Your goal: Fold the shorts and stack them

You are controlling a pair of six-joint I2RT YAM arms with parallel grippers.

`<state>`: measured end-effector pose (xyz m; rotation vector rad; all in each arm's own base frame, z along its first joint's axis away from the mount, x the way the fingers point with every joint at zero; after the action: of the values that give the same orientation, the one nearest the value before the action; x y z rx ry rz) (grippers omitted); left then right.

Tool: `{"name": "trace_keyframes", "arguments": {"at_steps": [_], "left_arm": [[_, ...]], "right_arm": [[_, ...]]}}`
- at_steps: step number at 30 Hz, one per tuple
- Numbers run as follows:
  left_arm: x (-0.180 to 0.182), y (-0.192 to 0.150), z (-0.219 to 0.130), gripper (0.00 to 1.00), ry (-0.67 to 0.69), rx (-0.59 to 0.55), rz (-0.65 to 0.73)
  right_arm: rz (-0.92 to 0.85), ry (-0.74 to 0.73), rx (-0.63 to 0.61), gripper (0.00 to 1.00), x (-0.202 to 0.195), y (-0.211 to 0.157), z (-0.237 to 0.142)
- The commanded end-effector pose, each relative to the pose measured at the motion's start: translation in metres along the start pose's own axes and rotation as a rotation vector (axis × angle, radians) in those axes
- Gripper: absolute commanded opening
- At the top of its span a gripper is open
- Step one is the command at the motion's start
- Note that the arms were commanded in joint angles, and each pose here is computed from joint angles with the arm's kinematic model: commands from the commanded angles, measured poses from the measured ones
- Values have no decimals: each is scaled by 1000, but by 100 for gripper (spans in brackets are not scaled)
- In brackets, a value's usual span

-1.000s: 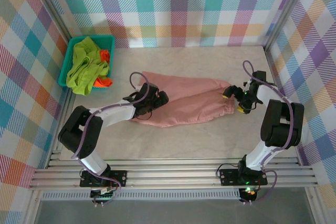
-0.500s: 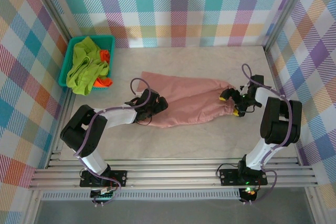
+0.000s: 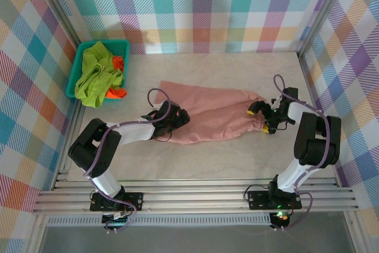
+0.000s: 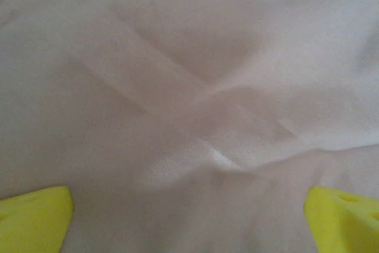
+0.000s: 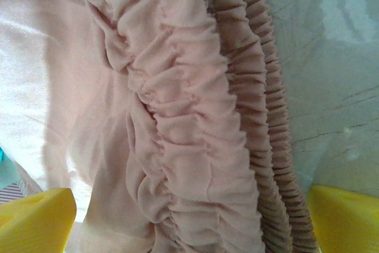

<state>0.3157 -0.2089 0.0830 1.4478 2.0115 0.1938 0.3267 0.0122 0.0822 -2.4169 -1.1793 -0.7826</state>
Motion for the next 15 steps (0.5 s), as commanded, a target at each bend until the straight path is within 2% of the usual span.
{"name": "trace_keyframes", "arguments": {"at_steps": [1,5,9,15], "left_arm": [[13,-15,3,100,60,37,21],[15,-15,2,100,65,35,23],[16,-15,2,100,68,36,23],[15,-15,2,100,68,36,25]], "right_arm": [[67,-71,37,99,-16,-19,-1],[79,-59,-10,100,-13,-18,-14],[113,-12,0,98,-10,-19,-13],[180,49,11,89,-11,-15,1]]}}
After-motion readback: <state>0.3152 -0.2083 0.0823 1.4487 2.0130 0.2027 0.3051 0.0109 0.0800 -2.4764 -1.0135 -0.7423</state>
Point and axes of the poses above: each hand's point on the last joint's axis, 136 mm out from that joint toward the fingers, its own z axis out along the fingers, its own x axis along the line the jaws close on, y = z × x, the point moved 5 cm from there along -z, back along the fingers, and after that the axes turned 5 degrees about z, right-handed, at the moved point
